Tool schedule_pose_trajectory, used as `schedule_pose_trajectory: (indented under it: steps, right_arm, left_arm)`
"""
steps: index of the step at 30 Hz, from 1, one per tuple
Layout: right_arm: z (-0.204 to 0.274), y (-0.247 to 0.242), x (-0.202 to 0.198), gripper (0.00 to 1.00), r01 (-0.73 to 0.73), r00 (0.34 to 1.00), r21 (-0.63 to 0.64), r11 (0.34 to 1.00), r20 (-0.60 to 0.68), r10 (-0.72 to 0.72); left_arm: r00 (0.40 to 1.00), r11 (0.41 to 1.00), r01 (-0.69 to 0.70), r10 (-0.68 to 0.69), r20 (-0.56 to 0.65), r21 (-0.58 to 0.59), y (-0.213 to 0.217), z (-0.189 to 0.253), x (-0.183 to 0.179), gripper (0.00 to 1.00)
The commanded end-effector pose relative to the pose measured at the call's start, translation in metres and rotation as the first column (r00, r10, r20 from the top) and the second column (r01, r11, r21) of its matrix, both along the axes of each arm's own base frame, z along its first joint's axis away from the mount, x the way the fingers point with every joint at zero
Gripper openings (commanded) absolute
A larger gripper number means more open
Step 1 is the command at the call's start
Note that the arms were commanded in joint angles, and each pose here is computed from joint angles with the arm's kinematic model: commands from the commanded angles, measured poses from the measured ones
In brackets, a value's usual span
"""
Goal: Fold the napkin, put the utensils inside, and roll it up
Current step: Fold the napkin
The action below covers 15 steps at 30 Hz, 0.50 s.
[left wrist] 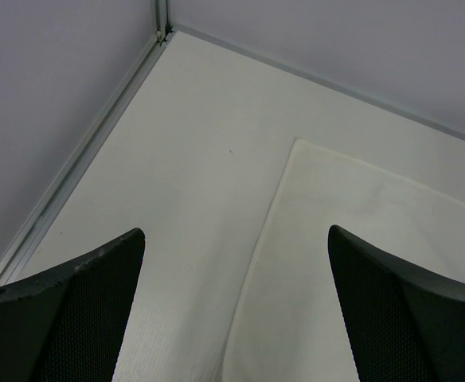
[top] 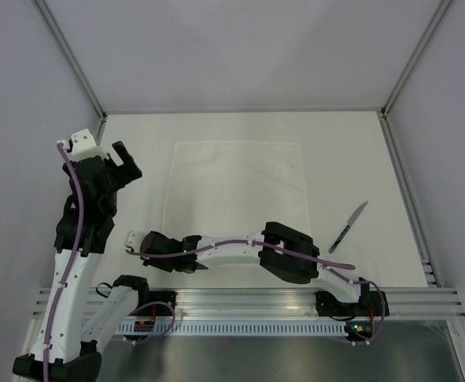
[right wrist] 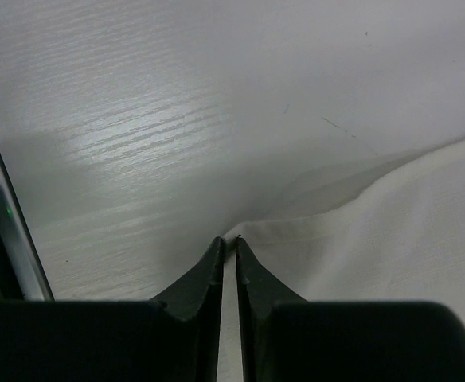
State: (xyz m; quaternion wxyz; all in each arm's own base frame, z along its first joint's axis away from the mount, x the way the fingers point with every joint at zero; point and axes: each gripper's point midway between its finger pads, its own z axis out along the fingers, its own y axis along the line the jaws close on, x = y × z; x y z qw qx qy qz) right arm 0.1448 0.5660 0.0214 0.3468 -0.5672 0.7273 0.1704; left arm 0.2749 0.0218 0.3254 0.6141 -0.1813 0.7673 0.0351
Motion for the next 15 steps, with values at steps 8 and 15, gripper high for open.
schedule_pose_trajectory:
  steps: [8, 15]
  right_arm:
    - [0.053, 0.000, 0.008, 0.06, 0.014, 1.000, 0.067, 0.998, 0.009, -0.015]
    - [0.074, -0.007, 0.012, 0.01, 0.024, 1.000, 0.094, 0.995, 0.015, -0.025]
  left_arm:
    - [0.999, 1.000, 0.015, -0.016, 0.041, 0.022, 0.000, 0.010, 0.003, 1.00]
    - [0.999, 1.000, 0.017, -0.017, 0.037, 0.021, 0.000, 0.008, 0.004, 1.00]
